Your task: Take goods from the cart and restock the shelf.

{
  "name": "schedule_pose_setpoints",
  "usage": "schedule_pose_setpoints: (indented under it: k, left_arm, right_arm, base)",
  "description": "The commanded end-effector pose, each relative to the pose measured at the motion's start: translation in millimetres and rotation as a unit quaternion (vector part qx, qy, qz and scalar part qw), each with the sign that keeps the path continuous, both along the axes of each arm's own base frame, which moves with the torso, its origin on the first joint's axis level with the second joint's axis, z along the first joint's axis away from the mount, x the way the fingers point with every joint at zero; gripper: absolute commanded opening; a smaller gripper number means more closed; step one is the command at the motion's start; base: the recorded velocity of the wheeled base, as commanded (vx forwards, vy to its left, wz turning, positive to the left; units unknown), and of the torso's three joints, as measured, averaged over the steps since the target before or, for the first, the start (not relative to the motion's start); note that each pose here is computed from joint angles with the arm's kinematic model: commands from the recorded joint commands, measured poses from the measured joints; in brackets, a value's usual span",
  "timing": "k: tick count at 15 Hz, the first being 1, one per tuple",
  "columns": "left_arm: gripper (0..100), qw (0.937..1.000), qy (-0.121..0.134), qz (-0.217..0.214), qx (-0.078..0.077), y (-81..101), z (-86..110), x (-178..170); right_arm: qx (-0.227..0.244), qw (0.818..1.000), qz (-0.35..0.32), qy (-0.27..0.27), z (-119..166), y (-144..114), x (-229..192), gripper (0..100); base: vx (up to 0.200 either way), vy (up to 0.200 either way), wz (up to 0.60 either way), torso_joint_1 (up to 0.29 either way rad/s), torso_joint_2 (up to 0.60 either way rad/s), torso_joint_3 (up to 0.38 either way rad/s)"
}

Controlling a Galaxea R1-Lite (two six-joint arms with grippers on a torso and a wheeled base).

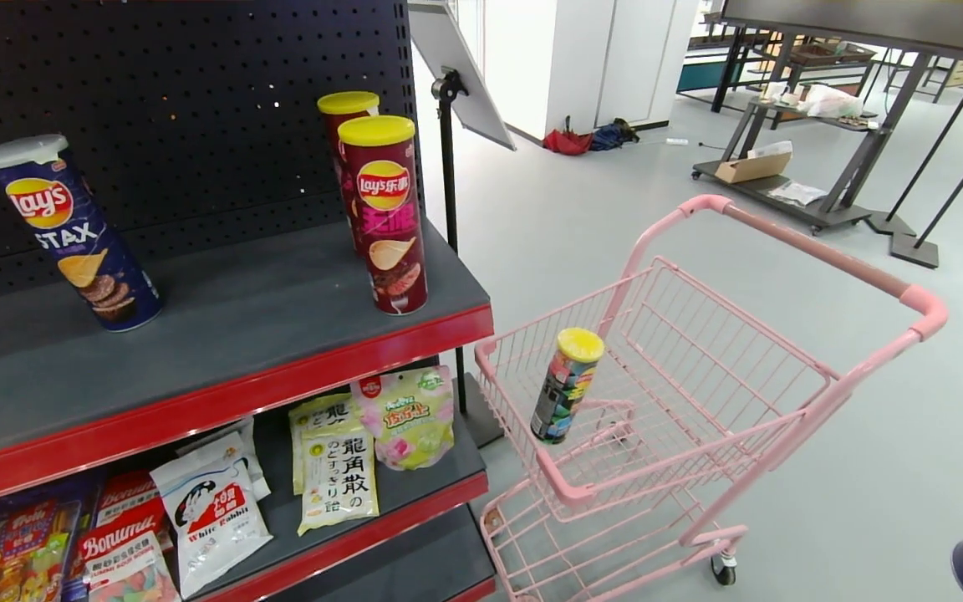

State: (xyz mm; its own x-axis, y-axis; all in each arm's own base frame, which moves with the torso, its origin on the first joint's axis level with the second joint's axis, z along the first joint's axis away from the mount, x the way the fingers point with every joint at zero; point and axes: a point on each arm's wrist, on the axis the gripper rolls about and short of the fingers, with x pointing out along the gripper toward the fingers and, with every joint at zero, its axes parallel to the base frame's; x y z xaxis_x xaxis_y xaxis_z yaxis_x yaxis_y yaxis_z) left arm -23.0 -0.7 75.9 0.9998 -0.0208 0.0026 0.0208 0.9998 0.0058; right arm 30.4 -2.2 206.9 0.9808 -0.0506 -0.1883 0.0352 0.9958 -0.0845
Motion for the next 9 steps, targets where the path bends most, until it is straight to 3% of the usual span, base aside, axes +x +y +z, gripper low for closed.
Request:
schedule_pose_setpoints:
  k: [1, 9]
  left_arm:
    - [100, 1.0000, 0.001, 0.000, 0.000, 0.0, 0.0, 0.1]
    - [100, 1.0000, 0.001, 0.000, 0.000, 0.0, 0.0, 0.1]
  right_arm:
    - [-0.001, 1.000, 0.003, 0.005, -0.7, -0.1, 1.6, 0]
    - [-0.001, 1.000, 0.009, 0.012, -4.6, 0.1, 2.5, 0]
  base:
    - [0.000, 0.000, 0.00, 0.237, -0.60, -0.383]
    - [0.000, 0.000, 0.00, 0.176, -0.42, -0.253]
